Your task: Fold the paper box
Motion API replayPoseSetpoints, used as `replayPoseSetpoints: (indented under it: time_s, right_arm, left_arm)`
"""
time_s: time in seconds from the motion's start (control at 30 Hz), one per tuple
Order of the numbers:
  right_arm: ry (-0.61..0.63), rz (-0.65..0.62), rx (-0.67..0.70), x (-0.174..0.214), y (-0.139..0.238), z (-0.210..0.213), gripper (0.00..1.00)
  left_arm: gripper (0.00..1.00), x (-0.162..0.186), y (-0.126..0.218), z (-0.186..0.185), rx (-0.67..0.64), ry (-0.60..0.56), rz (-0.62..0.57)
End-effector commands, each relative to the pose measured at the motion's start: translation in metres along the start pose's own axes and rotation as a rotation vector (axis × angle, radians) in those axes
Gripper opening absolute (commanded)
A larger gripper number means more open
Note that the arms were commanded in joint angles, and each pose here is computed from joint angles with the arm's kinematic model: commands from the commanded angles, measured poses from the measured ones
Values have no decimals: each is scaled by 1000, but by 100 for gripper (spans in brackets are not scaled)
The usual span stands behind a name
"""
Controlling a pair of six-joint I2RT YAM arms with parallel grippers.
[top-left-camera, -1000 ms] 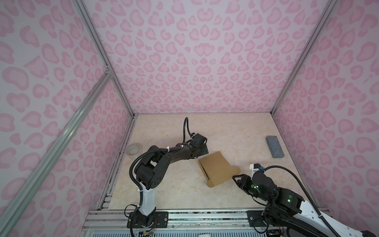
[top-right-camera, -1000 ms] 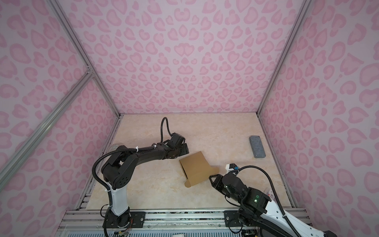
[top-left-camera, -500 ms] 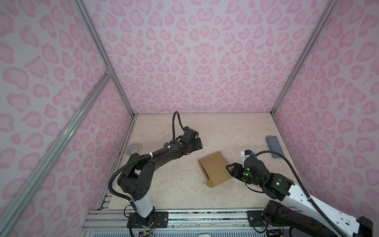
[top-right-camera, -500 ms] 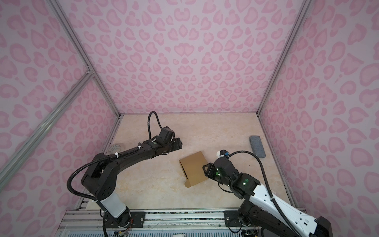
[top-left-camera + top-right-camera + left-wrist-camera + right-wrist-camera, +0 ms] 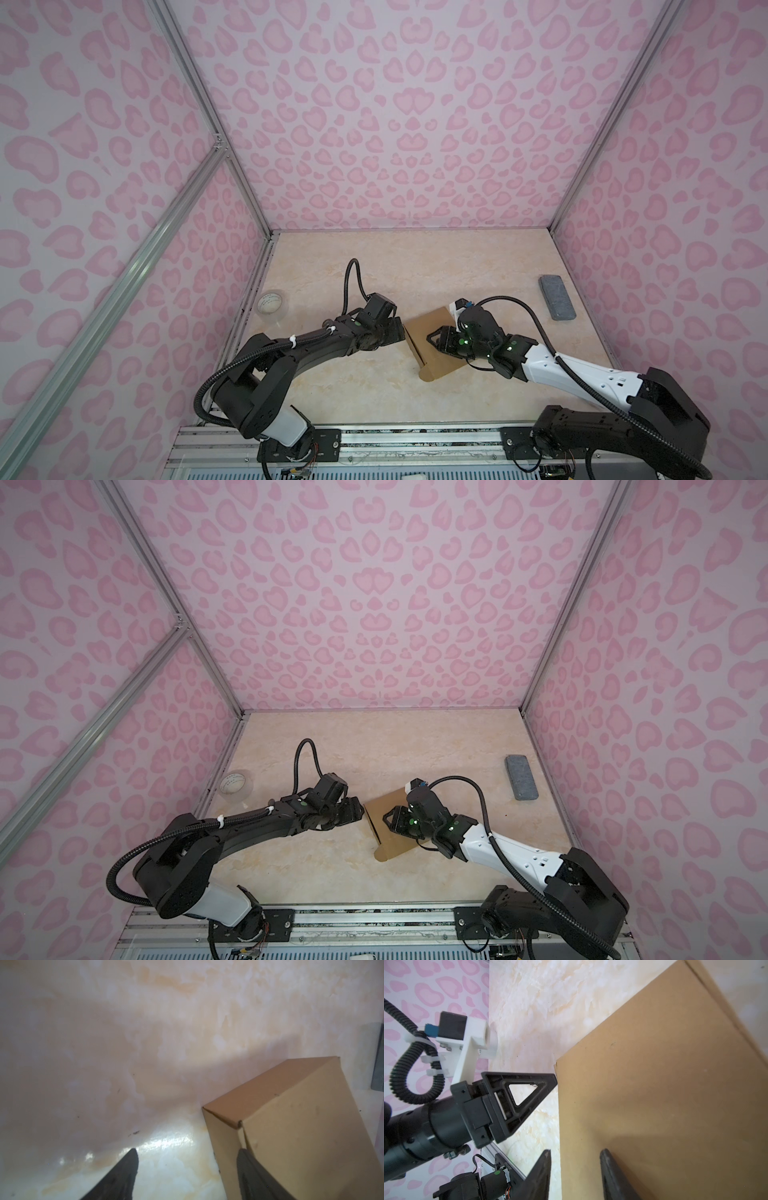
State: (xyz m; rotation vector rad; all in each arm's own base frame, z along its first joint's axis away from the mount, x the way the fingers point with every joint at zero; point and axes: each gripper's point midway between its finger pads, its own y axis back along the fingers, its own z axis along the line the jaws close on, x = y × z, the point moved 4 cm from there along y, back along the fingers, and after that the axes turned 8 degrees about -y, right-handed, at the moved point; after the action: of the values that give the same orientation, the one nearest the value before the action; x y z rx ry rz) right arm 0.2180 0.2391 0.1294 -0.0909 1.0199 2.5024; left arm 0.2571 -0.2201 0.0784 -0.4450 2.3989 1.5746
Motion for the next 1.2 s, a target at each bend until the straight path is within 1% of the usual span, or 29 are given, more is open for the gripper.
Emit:
replayPoseSetpoints:
  time_s: [0.0, 0.07, 0.13, 0.33, 0.47, 0.6, 0.67, 0.73, 0.87, 0.93, 1.07, 1.17]
  right_arm:
    - [13, -14, -23, -4, -8, 0, 42]
    - [5, -15, 2, -5, -16, -9, 42]
    - [-21, -1, -2, -5, -26, -16, 41]
    - [-33, -14, -13, -12, -41, -20, 41]
    - [-34, -29, 16, -26, -49, -31, 41]
    - [-54, -54, 15, -52, -55, -39, 40]
    - [-30, -57, 13, -65, -57, -36, 41]
    - [-9, -61, 44, -78, -58, -37, 41]
    - [11, -120, 70, -104, -47, -39, 42]
    - [14, -124, 68, -111, -38, -36, 43]
    - [77, -126, 67, -107, -13, -16, 46]
    - [114, -156, 107, -97, 16, -14, 48]
  left_arm:
    - [78, 6, -6, -6, 52, 61, 20]
    - [78, 9, -14, -6, 58, 85, 42]
    - [78, 11, -22, -8, 66, 100, 62]
    - [78, -3, -36, -21, 81, 93, 60]
    - [78, -24, -41, -28, 80, 86, 29]
    - [78, -48, -41, -26, 79, 106, -13]
    - [78, -60, -42, -23, 71, 116, -35]
    - [78, -68, -42, -21, 70, 129, -49]
    - [78, -77, -45, -16, 70, 142, -53]
    - [78, -77, -46, -19, 92, 139, -52]
    - [78, -71, -43, -26, 173, 131, -36]
    - [78, -70, -37, -36, 245, 109, -31]
